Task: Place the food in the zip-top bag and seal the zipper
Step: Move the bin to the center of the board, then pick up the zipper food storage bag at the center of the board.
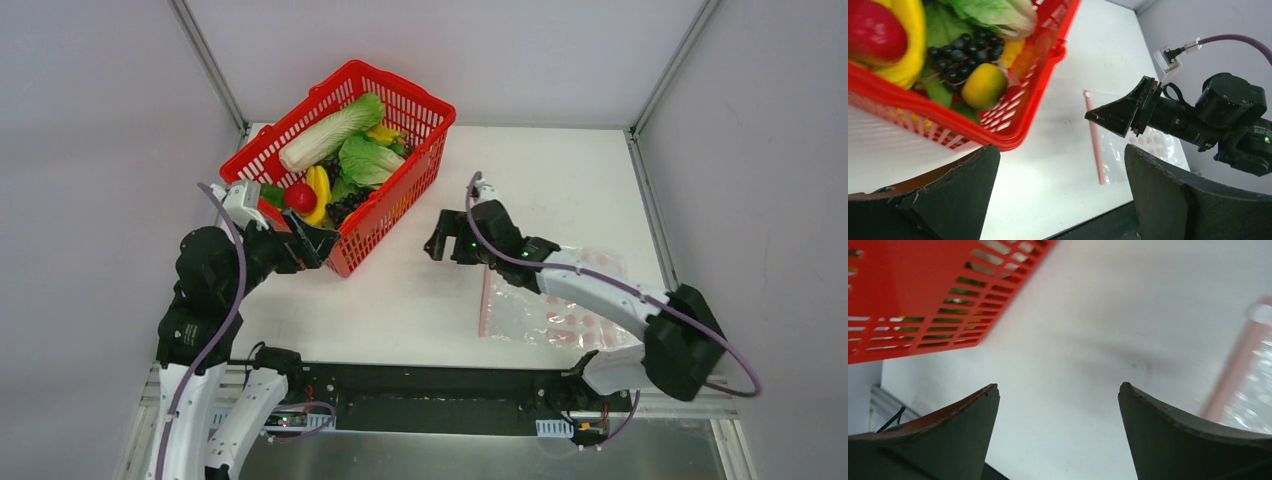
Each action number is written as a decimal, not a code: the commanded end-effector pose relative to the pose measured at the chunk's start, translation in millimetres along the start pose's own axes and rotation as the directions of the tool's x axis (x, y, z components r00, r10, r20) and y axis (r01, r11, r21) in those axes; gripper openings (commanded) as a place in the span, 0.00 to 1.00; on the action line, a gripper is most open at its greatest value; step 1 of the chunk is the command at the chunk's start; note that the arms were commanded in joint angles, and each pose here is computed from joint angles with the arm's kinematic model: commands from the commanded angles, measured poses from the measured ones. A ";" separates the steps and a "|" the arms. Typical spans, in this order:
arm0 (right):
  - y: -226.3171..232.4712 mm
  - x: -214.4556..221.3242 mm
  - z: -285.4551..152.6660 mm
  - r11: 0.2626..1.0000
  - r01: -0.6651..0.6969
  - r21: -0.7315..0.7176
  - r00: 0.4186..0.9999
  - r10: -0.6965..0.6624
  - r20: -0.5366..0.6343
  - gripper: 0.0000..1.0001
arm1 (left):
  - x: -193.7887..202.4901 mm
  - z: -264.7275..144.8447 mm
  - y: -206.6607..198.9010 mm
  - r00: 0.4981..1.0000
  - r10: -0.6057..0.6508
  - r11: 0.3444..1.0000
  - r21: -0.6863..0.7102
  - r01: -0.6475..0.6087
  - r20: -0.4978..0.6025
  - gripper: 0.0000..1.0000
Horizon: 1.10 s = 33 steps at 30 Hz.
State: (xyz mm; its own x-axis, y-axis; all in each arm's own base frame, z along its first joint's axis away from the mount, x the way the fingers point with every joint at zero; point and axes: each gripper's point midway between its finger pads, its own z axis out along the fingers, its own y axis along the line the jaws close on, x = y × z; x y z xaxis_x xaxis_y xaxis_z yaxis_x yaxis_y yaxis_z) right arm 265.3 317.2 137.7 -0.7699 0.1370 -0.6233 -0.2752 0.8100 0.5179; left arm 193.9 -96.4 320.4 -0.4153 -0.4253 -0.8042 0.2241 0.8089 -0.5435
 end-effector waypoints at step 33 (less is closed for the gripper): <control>-168.6 63.6 -16.8 0.778 0.089 0.621 0.988 0.009 -0.153 0.32 | 124.5 61.8 -79.9 0.946 0.240 0.965 0.155 -0.209 -0.217 0.90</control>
State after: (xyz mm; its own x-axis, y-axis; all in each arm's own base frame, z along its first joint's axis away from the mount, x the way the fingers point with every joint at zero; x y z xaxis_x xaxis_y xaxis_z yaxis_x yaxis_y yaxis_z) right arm 252.4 179.8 23.4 -0.8489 0.0597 -0.5252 0.0791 0.9968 -0.0146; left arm 174.6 -239.0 239.1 -0.5514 -0.0416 -0.8332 0.4691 0.8104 -0.3510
